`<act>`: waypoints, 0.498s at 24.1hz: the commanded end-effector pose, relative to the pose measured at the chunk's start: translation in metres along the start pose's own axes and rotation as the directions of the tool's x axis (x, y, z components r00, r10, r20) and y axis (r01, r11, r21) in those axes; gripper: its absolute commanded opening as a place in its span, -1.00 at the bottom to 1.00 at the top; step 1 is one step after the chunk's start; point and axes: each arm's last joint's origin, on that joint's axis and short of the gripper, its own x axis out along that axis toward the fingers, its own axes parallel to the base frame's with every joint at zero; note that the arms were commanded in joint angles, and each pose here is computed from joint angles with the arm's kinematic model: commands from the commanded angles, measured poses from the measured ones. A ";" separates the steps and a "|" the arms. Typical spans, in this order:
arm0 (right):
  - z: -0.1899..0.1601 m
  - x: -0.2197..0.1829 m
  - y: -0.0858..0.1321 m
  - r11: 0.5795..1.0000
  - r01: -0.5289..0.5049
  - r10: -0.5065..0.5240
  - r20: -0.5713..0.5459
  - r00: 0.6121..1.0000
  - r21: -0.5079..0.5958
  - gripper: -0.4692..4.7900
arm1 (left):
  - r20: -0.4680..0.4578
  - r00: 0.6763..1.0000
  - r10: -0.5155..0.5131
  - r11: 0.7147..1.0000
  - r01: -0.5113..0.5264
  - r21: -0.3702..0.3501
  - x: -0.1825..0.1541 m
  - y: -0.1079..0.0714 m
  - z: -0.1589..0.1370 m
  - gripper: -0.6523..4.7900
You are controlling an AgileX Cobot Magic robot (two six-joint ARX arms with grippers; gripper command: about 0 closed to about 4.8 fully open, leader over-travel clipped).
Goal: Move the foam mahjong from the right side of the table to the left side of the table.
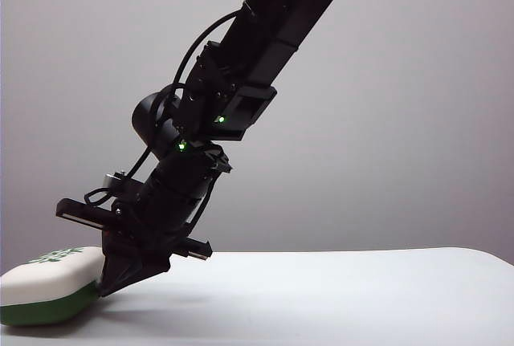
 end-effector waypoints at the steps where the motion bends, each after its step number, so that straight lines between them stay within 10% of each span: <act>1: 0.003 -0.002 0.004 1.000 -0.004 0.005 0.017 1.000 -0.014 -0.84 | 0.009 1.000 -0.004 1.000 0.004 0.000 -0.002 -0.001 0.001 -0.78; 12: 0.018 -0.032 -0.015 0.997 0.050 -0.050 0.013 0.999 0.064 -0.84 | -0.042 0.998 0.054 0.998 -0.056 -0.028 -0.003 0.000 -0.004 -0.78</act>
